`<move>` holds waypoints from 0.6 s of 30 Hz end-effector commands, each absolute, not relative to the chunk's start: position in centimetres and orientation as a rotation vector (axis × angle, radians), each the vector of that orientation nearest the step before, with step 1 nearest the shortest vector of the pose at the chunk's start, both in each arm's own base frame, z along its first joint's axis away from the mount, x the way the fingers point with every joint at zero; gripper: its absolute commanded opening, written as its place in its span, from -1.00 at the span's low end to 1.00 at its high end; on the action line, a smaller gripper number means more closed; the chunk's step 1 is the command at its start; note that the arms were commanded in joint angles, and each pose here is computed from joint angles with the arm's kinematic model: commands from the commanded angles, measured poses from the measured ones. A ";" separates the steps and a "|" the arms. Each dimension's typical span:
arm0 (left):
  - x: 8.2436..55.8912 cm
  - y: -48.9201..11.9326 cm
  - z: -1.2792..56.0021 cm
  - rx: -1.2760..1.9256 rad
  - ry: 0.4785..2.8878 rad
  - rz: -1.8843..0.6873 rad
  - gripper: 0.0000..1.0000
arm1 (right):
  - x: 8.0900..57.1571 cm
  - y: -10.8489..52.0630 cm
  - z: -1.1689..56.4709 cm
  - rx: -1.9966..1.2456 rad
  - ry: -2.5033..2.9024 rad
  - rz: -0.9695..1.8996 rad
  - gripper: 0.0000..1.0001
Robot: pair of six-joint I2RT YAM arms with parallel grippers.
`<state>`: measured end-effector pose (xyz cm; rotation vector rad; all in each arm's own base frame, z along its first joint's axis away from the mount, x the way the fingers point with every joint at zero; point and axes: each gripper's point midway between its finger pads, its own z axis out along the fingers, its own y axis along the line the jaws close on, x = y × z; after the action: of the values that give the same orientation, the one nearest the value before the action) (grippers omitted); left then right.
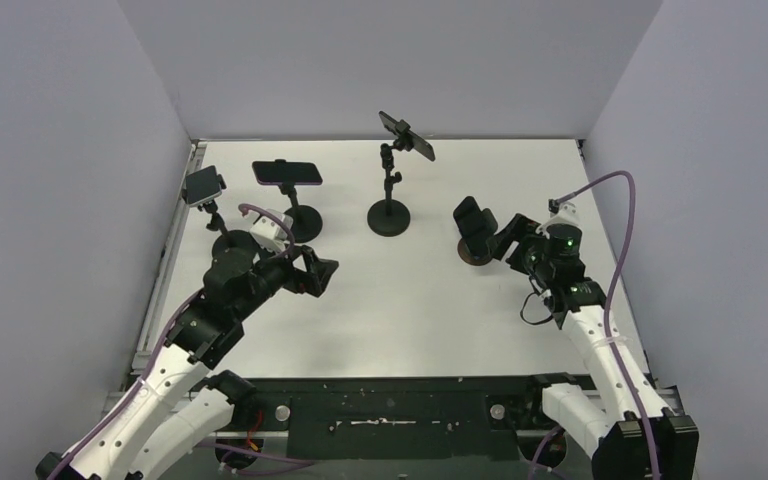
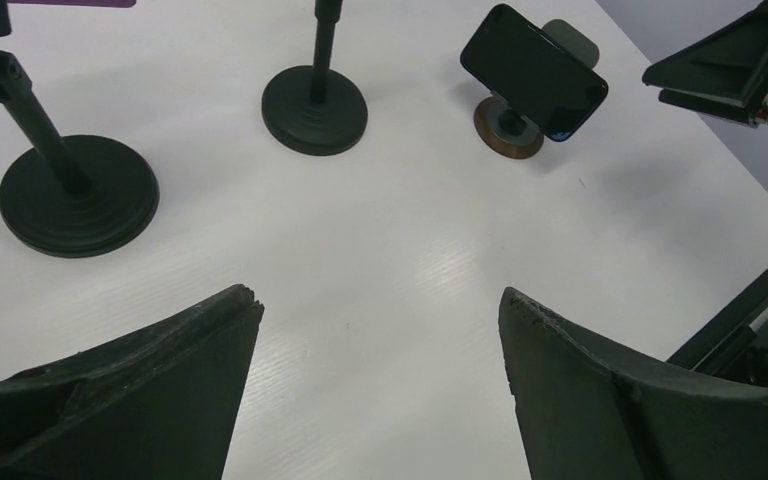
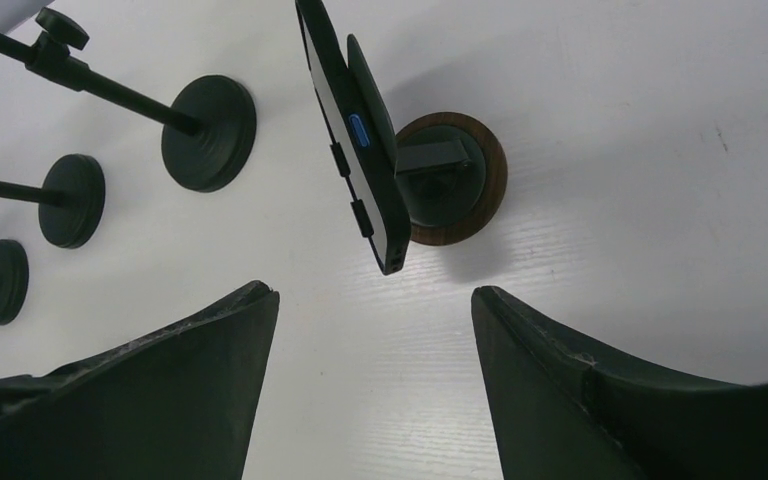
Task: Remove the phone from the phone stand
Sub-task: Move the phone stand with the phone to the center of the board.
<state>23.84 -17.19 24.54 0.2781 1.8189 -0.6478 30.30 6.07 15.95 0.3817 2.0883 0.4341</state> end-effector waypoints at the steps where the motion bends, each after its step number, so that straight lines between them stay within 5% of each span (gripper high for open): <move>1: 23.6 -18.6 26.3 0.351 1.732 -0.715 0.73 | 32.4 6.6 17.6 0.346 1.965 0.546 0.42; 18: 23.7 -18.7 25.7 0.379 1.751 -0.682 0.68 | 34.8 6.7 13.8 0.366 1.995 0.572 0.14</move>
<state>23.62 -18.45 23.95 0.3573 1.8130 -0.6777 33.32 6.30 12.39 0.3904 2.0748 0.5314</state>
